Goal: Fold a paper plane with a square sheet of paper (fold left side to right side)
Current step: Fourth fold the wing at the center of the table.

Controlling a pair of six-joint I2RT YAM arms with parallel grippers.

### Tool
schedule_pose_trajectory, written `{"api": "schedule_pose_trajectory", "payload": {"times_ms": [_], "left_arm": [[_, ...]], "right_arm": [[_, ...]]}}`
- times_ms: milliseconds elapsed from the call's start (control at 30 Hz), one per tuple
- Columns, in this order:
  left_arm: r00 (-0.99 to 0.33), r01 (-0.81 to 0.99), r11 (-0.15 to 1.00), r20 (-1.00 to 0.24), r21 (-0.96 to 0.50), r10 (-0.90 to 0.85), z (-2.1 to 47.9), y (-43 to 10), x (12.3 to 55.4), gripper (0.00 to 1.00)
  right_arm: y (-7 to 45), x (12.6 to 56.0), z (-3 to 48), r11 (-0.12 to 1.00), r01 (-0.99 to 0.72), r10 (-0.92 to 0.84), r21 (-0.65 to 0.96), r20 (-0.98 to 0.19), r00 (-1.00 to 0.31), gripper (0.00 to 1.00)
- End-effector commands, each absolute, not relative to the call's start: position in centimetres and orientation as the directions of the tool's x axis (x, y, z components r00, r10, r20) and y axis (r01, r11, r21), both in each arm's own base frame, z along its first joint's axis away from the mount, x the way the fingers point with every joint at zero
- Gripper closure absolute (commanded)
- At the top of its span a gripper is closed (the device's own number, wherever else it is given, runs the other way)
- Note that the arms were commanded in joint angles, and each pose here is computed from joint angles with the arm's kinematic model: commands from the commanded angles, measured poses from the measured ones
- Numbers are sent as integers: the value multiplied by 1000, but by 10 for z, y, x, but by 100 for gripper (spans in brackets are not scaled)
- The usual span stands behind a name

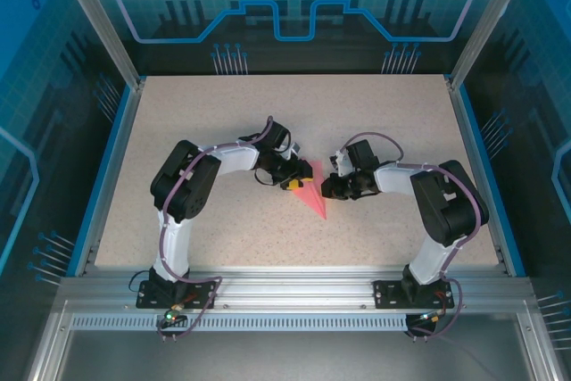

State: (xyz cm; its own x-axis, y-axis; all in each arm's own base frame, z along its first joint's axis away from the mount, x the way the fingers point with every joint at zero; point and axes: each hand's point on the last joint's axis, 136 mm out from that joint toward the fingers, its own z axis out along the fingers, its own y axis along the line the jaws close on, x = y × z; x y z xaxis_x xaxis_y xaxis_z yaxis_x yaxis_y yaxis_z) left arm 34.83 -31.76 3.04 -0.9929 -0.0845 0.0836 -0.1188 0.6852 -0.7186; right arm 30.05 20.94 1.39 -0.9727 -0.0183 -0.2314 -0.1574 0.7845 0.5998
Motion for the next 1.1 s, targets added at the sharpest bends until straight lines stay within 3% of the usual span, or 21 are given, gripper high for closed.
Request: {"api": "schedule_pose_trajectory", "payload": {"times_ms": [0,567,900,1067], "left_arm": [[-985,-170,722,139,-671,-103,13,-313,341,53],[-986,-163,719,132,-676,-100,17,-313,342,53],[-997,-56,717,-5,-695,-83,61,-306,356,50],[-999,-26,681,-9,-732,-48,73,-318,359,68]], "right_arm": [[203,305,12,801,-150,-16,580,-229,-973,89],[196,293,-8,833,-108,-34,542,-145,-989,90],[190,274,-21,854,-86,-40,514,-99,-994,91],[190,273,-21,859,-91,-48,504,-98,-994,92]]}}
